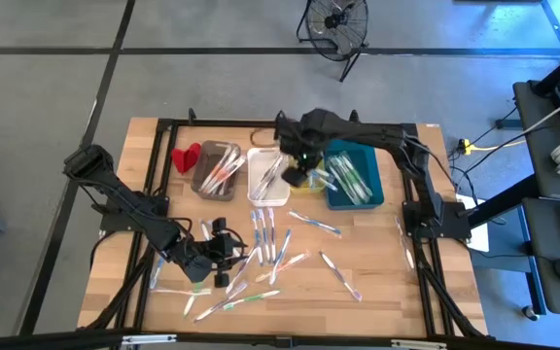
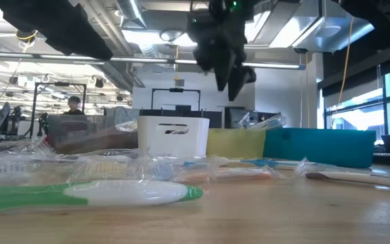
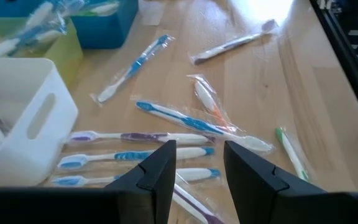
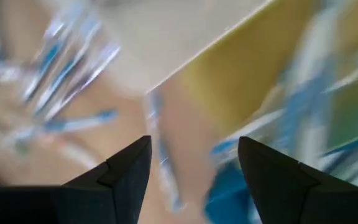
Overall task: Pick & Place Toothbrushes
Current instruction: Put the blue toothbrush into the yellow bin
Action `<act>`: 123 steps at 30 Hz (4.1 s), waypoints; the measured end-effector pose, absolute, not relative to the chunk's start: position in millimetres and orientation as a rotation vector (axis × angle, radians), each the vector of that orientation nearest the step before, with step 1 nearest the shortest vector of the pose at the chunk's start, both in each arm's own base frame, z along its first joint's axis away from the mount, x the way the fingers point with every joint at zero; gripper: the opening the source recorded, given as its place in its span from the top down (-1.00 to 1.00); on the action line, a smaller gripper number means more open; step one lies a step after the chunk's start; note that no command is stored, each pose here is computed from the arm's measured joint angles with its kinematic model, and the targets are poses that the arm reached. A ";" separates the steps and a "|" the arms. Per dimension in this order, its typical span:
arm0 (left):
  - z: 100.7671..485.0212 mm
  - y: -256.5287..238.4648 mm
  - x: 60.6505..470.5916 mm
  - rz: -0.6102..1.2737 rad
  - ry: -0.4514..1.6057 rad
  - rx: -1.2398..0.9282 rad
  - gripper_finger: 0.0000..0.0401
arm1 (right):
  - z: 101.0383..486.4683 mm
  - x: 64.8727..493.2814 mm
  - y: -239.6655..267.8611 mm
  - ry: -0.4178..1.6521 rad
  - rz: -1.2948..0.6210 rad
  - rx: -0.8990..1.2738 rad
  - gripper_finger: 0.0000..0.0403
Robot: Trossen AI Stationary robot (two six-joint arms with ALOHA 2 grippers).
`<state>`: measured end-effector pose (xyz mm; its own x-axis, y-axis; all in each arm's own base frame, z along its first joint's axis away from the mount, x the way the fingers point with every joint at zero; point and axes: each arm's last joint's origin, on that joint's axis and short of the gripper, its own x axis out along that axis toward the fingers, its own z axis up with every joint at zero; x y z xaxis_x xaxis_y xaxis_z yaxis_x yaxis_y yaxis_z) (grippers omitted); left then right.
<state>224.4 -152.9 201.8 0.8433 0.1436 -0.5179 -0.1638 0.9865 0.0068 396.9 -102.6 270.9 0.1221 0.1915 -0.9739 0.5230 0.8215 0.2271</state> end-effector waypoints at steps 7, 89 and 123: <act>201.2 -154.3 224.2 0.119 0.567 -0.054 0.35 | 262.0 393.4 -42.1 1.648 -0.205 0.468 -0.12; 201.5 -153.5 224.2 0.148 0.554 -0.069 0.35 | 129.5 383.4 29.4 1.535 -0.155 0.051 0.08; 201.4 -153.5 224.2 0.148 0.554 -0.069 0.35 | 178.6 390.8 61.3 1.619 -0.170 -0.020 0.94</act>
<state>224.2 -153.5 201.4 0.8399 0.1208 -0.5291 -0.1582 0.9871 -0.0258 390.8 61.3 178.6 -0.0568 -0.1176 -0.9914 0.0914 0.9883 -0.1224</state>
